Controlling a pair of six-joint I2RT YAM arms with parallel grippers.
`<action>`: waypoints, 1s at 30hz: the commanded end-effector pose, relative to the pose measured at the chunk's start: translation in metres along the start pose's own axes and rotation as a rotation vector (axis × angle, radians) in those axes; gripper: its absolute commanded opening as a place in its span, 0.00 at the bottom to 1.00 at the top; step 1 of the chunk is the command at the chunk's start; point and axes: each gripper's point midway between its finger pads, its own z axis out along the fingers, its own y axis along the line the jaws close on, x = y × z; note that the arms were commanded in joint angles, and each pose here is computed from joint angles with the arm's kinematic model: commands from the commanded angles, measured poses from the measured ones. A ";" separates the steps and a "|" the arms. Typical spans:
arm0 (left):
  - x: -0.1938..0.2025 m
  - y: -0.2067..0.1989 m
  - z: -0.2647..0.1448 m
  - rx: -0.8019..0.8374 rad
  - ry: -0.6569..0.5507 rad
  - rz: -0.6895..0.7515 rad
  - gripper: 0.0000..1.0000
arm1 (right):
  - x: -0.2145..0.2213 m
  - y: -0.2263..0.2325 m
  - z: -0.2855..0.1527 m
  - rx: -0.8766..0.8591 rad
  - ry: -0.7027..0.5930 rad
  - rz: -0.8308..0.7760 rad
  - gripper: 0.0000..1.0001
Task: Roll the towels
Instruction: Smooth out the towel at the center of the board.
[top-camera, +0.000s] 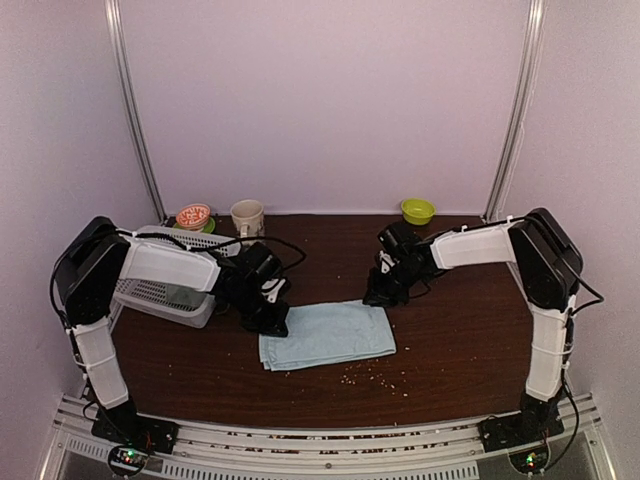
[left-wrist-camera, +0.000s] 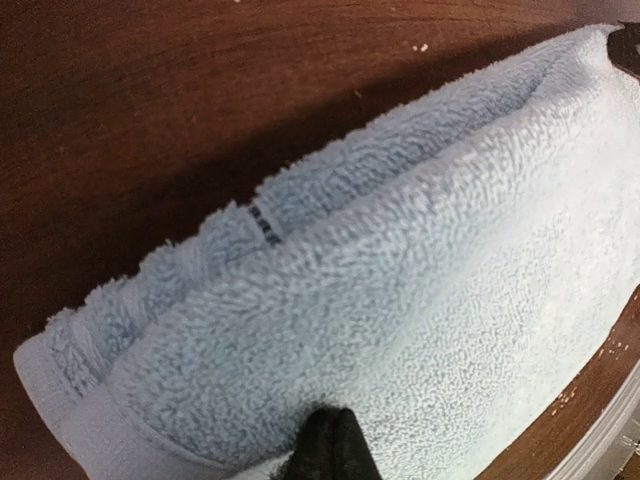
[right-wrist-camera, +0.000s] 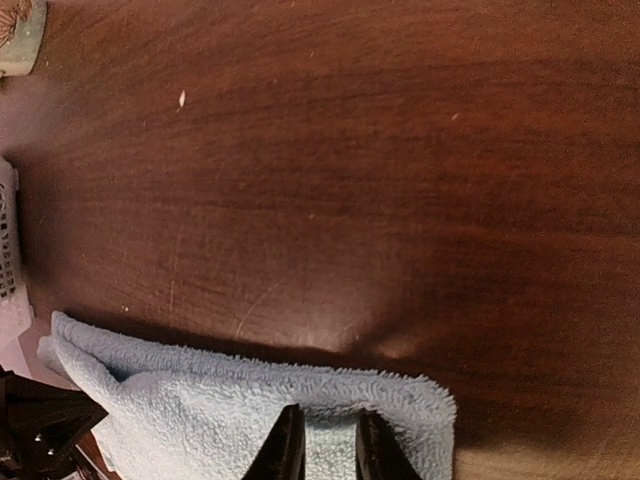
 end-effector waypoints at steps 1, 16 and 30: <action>0.028 0.022 0.020 -0.026 0.058 -0.025 0.00 | -0.006 -0.036 0.005 0.105 0.017 0.104 0.19; 0.037 0.020 0.000 -0.017 0.049 0.006 0.03 | -0.017 0.000 -0.063 0.018 -0.104 -0.009 0.42; -0.051 -0.045 -0.091 0.060 -0.211 0.153 0.40 | 0.053 -0.019 -0.092 -0.142 -0.198 -0.033 0.58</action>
